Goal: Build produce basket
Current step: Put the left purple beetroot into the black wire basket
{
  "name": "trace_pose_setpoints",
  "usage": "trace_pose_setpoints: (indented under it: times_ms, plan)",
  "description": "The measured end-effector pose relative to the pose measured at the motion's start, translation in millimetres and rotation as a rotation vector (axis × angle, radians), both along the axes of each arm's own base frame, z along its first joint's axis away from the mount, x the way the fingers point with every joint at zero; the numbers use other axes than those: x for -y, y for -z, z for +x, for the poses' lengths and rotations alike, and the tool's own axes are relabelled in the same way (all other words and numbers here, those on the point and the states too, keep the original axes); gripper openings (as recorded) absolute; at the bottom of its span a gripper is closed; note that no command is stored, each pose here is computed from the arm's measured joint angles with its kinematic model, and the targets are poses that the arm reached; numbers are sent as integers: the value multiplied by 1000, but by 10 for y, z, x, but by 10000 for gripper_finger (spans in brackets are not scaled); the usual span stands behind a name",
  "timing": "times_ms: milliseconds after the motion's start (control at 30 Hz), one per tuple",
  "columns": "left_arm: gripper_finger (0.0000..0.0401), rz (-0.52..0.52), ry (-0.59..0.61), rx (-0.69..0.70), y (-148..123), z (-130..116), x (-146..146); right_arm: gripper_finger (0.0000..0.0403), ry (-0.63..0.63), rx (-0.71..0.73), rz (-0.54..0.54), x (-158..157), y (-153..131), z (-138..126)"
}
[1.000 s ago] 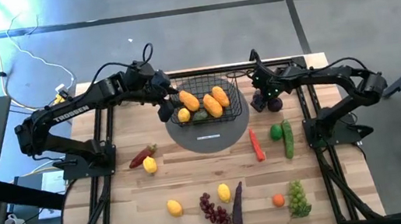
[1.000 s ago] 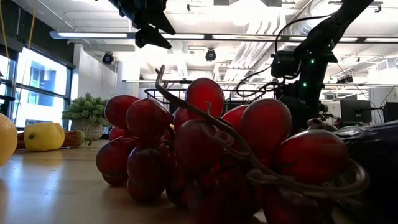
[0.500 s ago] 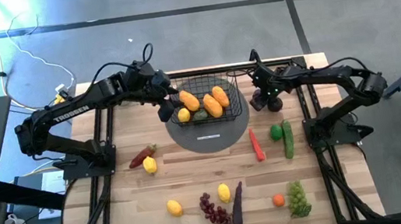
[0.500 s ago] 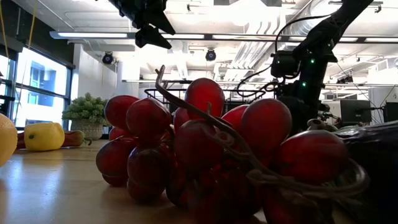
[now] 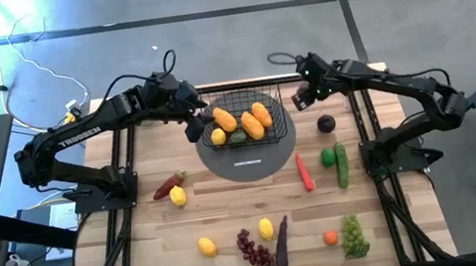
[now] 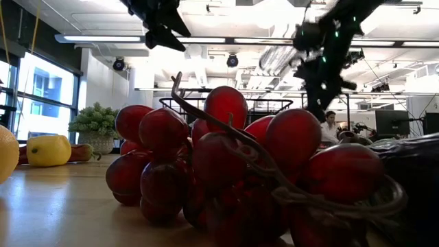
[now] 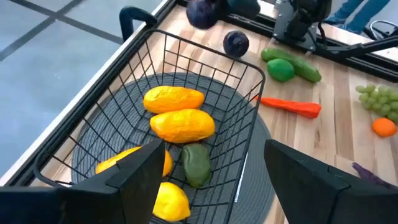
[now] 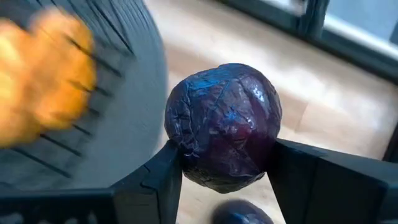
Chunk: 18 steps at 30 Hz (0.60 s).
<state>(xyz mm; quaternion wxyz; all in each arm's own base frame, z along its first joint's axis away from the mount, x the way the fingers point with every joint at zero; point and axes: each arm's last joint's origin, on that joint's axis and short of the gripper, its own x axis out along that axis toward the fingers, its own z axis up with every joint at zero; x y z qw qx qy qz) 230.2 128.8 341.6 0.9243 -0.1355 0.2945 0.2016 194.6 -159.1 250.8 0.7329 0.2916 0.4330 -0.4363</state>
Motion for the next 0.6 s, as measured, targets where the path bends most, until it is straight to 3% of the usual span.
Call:
trace_pose_setpoints:
  times_ms: [333,600]
  plan:
    - [262,59,-33,-10,-44,-45,6,167,-176,261,-158,-228,-797,398]
    - [262,60,-33,-10,-44,-45,6,167,-315,318,-159,-524,-749,738]
